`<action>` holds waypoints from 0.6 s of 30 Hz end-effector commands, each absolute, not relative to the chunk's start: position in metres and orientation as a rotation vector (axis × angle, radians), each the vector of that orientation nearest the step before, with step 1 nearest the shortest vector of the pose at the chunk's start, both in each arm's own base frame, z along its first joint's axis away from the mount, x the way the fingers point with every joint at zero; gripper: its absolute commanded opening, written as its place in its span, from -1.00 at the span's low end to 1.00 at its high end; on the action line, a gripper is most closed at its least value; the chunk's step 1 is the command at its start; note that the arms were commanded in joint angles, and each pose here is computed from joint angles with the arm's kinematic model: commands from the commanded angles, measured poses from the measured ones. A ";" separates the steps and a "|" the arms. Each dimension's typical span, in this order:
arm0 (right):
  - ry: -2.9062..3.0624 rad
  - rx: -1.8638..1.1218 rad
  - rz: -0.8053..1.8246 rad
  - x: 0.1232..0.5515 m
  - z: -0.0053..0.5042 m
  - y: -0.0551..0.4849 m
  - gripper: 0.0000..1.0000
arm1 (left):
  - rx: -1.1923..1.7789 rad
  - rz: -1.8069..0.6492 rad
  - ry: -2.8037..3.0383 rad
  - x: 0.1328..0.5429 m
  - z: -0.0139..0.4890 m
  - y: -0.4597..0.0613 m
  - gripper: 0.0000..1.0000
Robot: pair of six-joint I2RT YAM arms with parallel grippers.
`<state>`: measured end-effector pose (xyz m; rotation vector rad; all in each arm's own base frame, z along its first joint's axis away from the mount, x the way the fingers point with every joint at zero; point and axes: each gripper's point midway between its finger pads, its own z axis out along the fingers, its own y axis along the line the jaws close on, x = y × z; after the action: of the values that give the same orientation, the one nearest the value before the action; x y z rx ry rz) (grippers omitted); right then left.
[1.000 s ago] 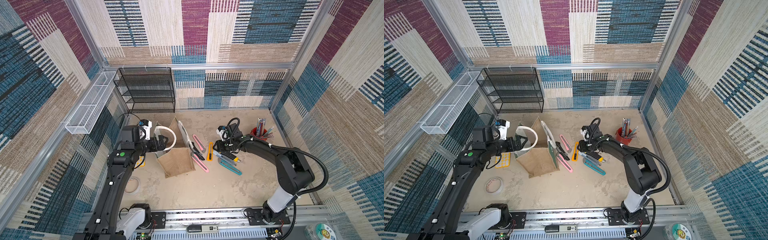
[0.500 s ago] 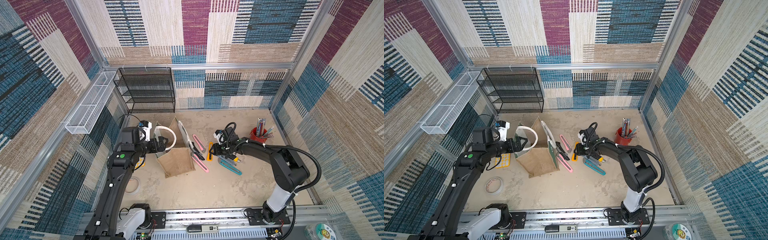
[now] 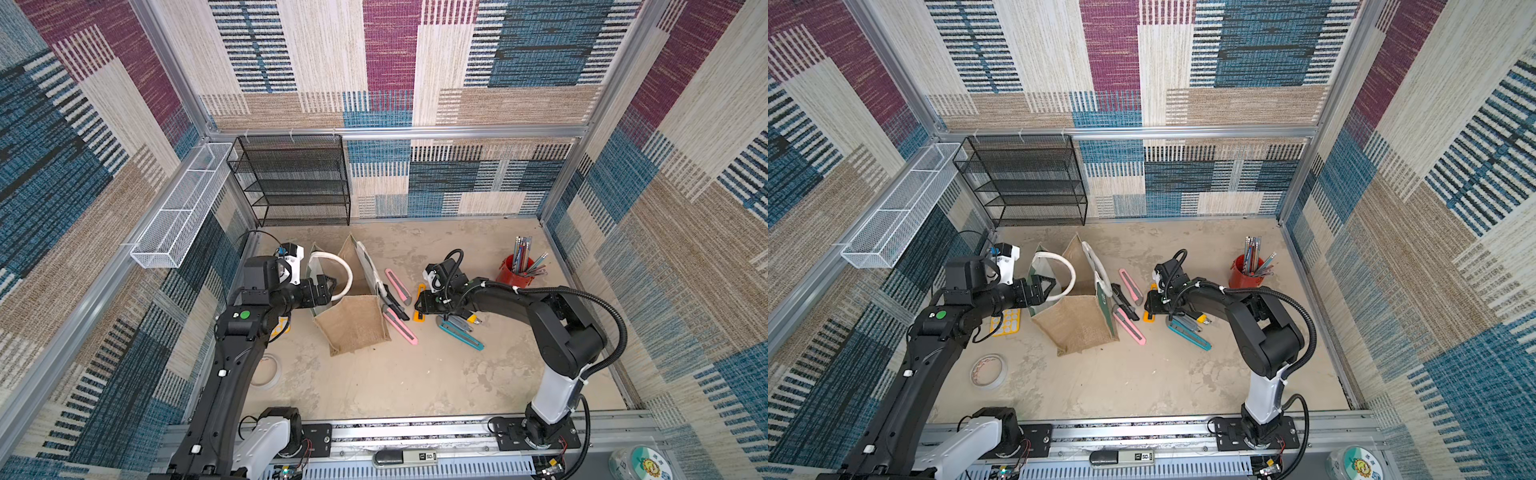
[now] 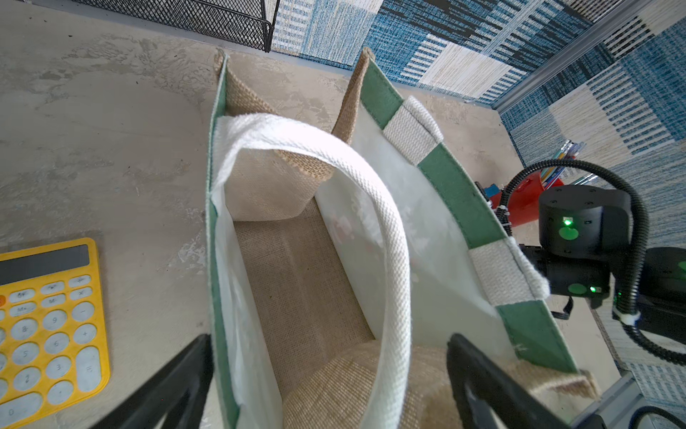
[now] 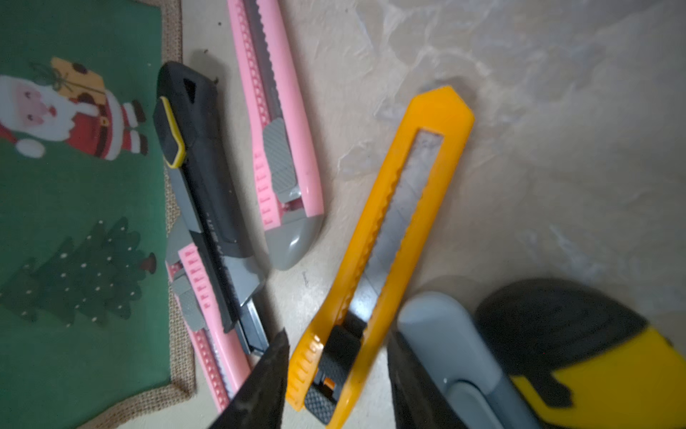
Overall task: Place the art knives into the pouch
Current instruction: Pick up the utility knife at the center of the board.
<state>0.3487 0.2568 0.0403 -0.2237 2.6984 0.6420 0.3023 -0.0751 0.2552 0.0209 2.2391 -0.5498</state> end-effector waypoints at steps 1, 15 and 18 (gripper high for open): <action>2.711 -0.201 0.481 0.353 0.033 0.246 -0.08 | 0.068 -0.531 2.206 0.305 0.260 -0.076 0.99; 2.747 -0.225 0.222 0.353 0.013 0.236 -0.09 | 0.075 -0.527 2.203 0.304 0.257 -0.075 0.98; 2.751 -0.235 0.205 0.351 0.010 0.237 -0.09 | 0.074 -0.536 2.203 0.304 0.257 -0.076 0.98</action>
<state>0.3661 0.2543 0.0273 -0.2305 2.6698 0.3330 0.3020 -0.0749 0.2534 0.0435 2.2278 -0.5370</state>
